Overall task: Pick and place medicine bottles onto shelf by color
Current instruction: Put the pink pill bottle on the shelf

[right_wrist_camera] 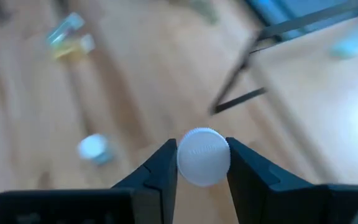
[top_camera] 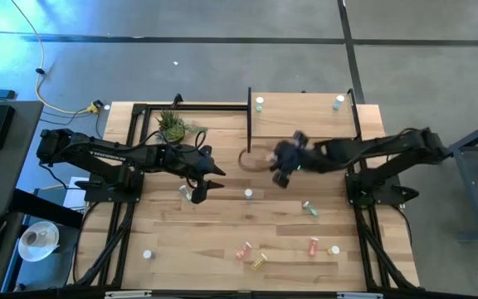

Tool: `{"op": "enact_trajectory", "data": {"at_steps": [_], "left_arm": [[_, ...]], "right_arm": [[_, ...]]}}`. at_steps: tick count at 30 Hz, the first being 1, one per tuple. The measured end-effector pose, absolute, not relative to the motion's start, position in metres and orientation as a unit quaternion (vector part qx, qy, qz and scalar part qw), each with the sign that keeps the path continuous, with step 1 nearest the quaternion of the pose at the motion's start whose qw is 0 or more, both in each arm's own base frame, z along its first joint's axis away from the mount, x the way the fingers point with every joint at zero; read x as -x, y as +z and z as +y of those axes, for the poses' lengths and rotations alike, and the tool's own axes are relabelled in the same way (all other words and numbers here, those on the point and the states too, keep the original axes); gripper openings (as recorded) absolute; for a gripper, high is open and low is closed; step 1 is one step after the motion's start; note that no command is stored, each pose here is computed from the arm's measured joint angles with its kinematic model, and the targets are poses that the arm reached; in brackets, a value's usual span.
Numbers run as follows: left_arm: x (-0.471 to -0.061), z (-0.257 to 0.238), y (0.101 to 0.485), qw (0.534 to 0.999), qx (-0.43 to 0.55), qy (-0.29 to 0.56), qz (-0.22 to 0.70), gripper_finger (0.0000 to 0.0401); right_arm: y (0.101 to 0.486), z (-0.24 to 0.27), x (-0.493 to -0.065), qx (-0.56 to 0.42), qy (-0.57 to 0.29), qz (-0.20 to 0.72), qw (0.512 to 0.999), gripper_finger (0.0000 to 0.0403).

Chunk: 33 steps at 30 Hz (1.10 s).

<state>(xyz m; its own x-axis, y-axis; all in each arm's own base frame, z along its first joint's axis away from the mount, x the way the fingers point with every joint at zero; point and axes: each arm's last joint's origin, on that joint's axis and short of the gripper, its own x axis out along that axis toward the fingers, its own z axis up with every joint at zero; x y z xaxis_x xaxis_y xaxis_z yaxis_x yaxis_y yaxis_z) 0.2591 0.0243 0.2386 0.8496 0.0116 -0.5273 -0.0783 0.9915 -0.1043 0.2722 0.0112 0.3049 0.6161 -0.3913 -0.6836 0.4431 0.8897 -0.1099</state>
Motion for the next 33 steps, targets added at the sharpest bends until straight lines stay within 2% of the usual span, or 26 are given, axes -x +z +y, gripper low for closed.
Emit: {"op": "enact_trajectory", "data": {"at_steps": [11,20,33], "left_arm": [[-0.259,0.024,0.239,0.96,0.061,0.023,0.273,0.0192],[-0.259,0.024,0.239,0.96,0.061,0.023,0.273,0.0192],[-0.259,0.024,0.239,0.96,0.061,0.023,0.273,0.0192]], "right_arm": [[0.345,-0.056,-0.223,-0.06,-0.348,0.307,0.884,0.0099],[0.36,-0.097,-0.198,-0.081,-0.435,0.3,0.845,0.0099],[0.359,-0.132,-0.165,-0.169,-0.505,0.324,0.782,0.0099]]}}
